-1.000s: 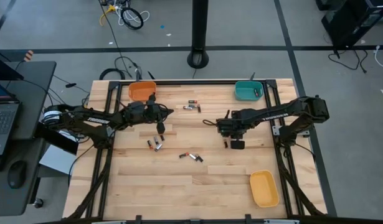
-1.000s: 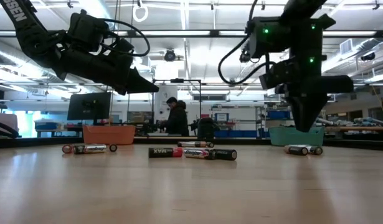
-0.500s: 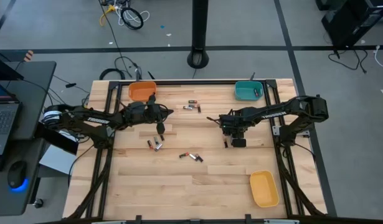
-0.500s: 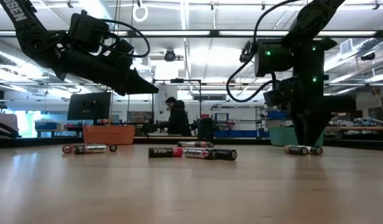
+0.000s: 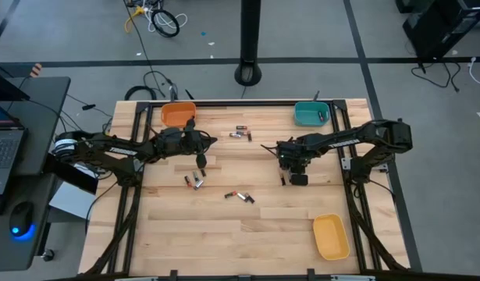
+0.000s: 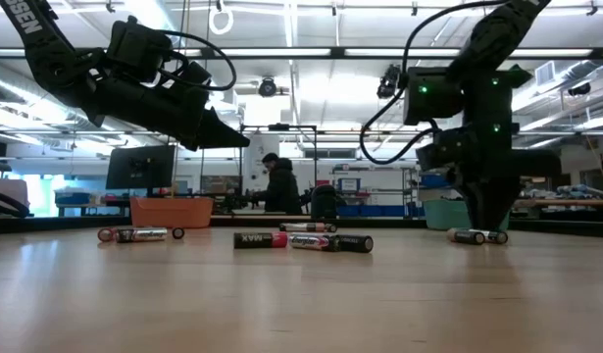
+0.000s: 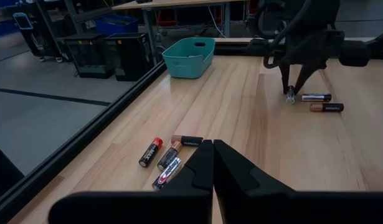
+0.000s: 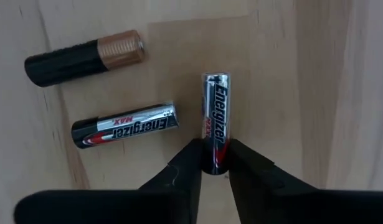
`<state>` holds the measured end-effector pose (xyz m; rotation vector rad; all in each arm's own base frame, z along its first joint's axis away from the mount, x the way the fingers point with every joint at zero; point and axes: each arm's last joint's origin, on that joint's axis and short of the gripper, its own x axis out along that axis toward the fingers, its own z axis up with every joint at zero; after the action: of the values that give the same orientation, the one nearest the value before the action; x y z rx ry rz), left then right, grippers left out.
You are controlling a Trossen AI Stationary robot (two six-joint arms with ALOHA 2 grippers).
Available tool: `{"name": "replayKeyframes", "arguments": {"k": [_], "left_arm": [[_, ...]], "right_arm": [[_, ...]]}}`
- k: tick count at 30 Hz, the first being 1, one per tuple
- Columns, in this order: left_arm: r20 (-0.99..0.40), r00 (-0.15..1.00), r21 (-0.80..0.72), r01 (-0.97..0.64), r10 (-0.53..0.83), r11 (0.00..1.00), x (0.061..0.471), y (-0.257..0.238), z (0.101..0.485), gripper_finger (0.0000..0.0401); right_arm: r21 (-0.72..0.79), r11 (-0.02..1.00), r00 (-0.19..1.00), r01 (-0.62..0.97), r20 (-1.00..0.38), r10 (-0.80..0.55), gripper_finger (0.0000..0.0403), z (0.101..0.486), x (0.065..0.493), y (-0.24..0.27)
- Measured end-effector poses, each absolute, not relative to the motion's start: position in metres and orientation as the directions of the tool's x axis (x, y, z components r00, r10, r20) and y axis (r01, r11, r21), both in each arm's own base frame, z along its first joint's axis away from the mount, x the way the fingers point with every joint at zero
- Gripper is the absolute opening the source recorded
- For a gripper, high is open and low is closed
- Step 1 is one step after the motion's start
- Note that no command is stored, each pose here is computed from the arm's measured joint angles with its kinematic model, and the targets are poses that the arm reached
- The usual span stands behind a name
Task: Sort batteries
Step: Put the silver battery into the yellow bin
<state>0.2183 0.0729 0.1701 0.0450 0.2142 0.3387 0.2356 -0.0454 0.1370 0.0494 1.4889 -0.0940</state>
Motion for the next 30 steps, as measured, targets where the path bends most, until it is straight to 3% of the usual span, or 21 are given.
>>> {"name": "replayKeyframes", "arguments": {"k": [9, 14, 18, 23, 30], "left_arm": [[-0.202, 0.921, 0.082, -0.324, 0.334, 0.942, 0.218, 0.073, 0.170, 0.0012], [-0.192, 0.922, 0.104, -0.320, 0.335, 0.942, 0.218, 0.073, 0.171, 0.0012], [-0.159, 0.928, 0.107, -0.323, 0.337, 0.940, 0.219, 0.073, 0.174, 0.0012], [-0.147, 0.929, 0.119, -0.324, 0.339, 0.939, 0.219, 0.074, 0.175, 0.0012], [-0.150, 0.923, 0.129, -0.337, 0.354, 0.933, 0.219, 0.074, 0.175, 0.0012]], "right_arm": [[-0.052, 0.967, 0.076, 0.250, -0.994, -0.073, 0.0060, 0.163, 0.251, -0.050], [-0.030, 0.897, -0.037, 0.440, -0.999, -0.015, 0.0066, 0.191, 0.252, -0.038], [0.015, 0.841, -0.083, 0.541, -0.994, 0.071, 0.0061, 0.215, 0.254, -0.011], [0.102, 0.750, -0.058, 0.653, -0.981, 0.184, 0.0061, 0.241, 0.256, 0.032], [0.154, 0.559, -0.063, 0.815, -0.935, 0.349, 0.0061, 0.253, 0.240, 0.112]]}}
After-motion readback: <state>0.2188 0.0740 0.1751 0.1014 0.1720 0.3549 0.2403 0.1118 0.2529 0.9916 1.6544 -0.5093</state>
